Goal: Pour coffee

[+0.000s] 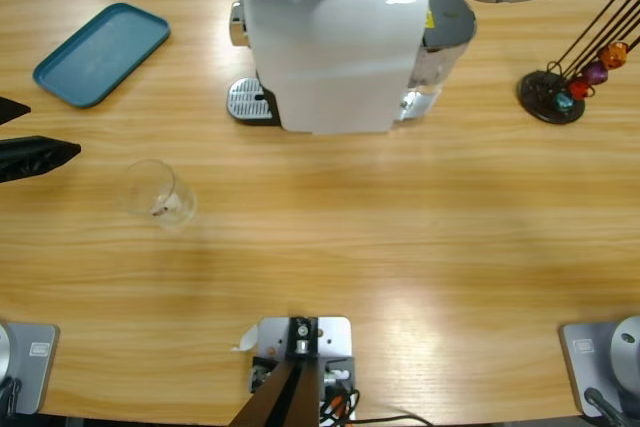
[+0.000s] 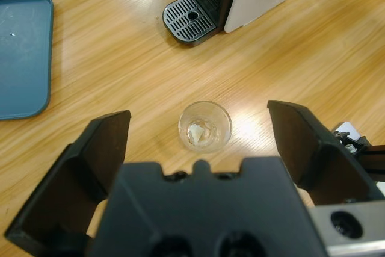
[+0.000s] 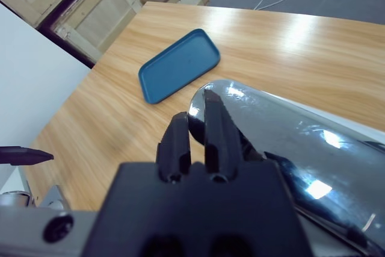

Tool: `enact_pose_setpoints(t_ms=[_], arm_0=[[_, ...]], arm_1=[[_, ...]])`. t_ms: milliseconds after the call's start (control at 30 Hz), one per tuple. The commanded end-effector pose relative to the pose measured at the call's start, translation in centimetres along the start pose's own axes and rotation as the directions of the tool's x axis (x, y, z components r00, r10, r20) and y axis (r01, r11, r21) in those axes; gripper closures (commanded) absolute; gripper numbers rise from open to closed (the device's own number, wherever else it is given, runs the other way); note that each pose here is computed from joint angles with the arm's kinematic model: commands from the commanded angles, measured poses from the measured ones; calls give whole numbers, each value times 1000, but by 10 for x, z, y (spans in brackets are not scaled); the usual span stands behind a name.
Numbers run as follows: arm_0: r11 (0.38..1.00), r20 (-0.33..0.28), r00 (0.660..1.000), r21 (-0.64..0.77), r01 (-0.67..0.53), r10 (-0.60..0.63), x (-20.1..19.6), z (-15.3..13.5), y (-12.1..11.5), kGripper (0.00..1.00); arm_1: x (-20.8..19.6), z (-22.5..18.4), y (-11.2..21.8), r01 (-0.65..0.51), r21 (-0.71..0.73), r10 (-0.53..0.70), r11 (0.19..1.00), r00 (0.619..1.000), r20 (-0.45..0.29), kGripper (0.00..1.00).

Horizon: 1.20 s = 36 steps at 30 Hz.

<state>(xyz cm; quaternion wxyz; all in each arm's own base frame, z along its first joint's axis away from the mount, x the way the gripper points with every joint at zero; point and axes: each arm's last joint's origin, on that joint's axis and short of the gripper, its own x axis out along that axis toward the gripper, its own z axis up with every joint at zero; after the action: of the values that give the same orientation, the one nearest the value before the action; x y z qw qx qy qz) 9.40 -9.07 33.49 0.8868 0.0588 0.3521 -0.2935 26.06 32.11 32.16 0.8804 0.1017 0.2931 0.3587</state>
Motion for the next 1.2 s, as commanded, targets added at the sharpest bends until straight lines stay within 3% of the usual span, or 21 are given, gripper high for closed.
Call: enact_pose_setpoints(t_ms=[33,267,533,967,1067,1167,1200], arm_0=[[1000,-29,999,-12,-19,18,3,-10,3,9],[1000,-35,999,-12,-20,20,5,-10,3,9],[1000,-44,999,-11,-21,20,7,-9,3,9],[1000,-51,998,-10,-22,22,9,-10,3,9],[1000,-52,998,-10,-22,22,9,-9,3,9],[1000,-47,999,-11,-23,22,9,-8,2,5],[1000,-44,999,-11,-22,22,9,-8,2,4]], arm_1=[[50,-51,-55,165,-9,-163,986,965,-204,1000],[63,-63,-62,105,35,-90,994,951,-296,1000],[70,-72,-74,139,86,-99,987,926,-363,1000],[79,-64,-75,180,75,-137,981,909,-394,1000],[72,-54,-71,148,25,-130,989,928,-350,1000],[44,-18,-50,22,-69,-35,997,978,-206,1000],[29,-5,-40,-10,-111,-8,994,987,-162,911]])
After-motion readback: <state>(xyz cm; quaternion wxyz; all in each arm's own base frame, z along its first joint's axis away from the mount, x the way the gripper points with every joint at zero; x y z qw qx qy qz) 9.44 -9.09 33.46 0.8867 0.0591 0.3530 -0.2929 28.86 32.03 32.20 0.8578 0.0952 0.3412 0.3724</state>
